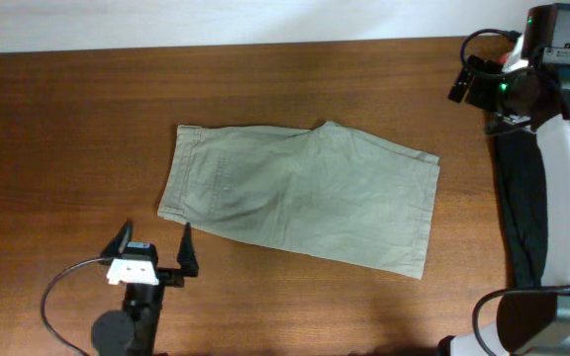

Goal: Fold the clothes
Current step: 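Release the trousers and raise the right gripper back toward the pile, then grasp the left end of the trousers with the left gripper and pull left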

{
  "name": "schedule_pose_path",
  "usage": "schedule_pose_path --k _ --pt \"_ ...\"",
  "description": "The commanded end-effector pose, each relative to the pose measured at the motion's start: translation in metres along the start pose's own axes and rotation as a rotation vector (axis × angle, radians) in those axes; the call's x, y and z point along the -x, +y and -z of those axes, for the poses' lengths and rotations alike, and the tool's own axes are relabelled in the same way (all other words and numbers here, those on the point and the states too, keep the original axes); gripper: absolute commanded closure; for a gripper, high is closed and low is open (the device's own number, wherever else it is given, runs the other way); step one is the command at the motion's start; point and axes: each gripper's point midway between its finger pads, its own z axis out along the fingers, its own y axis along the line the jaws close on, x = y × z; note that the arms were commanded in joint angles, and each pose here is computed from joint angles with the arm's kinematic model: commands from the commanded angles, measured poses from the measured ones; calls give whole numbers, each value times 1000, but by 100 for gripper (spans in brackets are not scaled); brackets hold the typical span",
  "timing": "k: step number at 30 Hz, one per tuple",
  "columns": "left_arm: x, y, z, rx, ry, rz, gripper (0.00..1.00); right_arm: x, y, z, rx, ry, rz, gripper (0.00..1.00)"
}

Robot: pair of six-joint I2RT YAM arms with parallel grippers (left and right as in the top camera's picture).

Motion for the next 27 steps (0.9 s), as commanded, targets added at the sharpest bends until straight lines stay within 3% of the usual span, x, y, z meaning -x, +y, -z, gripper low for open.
schedule_pose_path --k 1,6,14,16,19,27 --pt "40 -34 7 -194 -150 -30 1 1 -8 -3 -21 3 -2 1" --pt "79 -34 5 -194 -147 -28 1 1 -8 -3 -21 3 -1 1" --pt "85 -19 -99 -228 498 6 1 1 -8 -3 -21 3 -1 1" --pt "71 -30 -118 -346 650 19 1 1 -8 -3 -21 3 -1 1" --pt "33 -24 -148 -359 875 94 1 1 -8 -3 -21 3 -1 1" --pt "-89 -2 -166 -327 1163 219 1 1 -8 -3 -21 3 -1 2"
